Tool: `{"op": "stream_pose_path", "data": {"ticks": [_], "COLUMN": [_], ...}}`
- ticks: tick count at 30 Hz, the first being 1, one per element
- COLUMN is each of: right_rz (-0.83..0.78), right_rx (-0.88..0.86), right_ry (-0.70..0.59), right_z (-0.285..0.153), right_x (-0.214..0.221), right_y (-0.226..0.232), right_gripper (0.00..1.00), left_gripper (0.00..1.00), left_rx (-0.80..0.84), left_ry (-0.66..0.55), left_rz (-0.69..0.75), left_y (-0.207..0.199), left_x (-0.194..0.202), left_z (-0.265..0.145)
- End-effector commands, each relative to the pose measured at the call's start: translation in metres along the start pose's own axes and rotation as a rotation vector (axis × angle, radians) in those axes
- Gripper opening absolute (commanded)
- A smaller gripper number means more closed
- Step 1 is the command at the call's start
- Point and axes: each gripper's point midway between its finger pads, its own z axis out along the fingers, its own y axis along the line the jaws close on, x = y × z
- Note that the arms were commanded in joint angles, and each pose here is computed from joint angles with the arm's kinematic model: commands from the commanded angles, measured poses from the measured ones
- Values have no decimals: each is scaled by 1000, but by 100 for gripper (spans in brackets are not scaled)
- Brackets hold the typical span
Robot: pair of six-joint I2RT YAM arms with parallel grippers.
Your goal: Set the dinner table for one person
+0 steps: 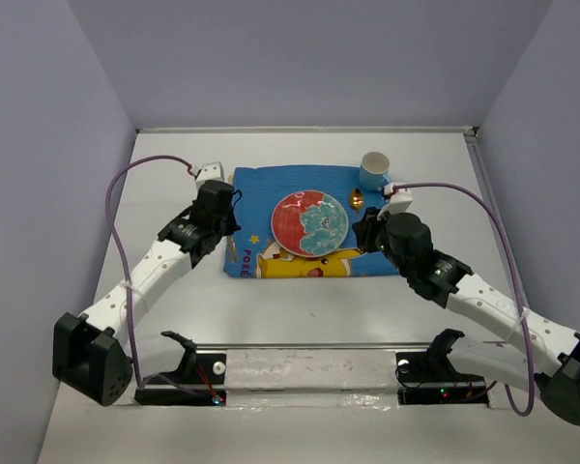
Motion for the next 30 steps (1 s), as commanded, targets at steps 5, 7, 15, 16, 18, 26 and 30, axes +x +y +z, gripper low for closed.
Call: {"op": "stream_pose_path", "data": {"ticks": [5,7,15,16,18,26,30], "right_rz": [38,51,43,42,39,43,43], "right_rx": [98,106,94,94,96,98,95], "right_ry": [-114,-111,-84,-81,-76,-80,-77], "right_z": [6,10,17,18,19,19,20], "right_x": [-15,-12,-2,-1,1,0,1], "right_y": [-19,-22,-19,-18,-19,-21,-21], "right_gripper": [33,33,33,33,33,33,33], "left_gripper": [0,0,0,0,0,0,0], "left_rx": [13,-35,-53,-59,-84,-104,-91], "left_ry": [-8,34,37,29,46,89,91], "left_rz": [25,74,152,166,186,236,234], "left_y": [-47,-49,-73,-76,-76,-75,-72], "left_x": [9,23,27,22,29,38,41], "left_z": [28,51,85,88,100,129,134]}}
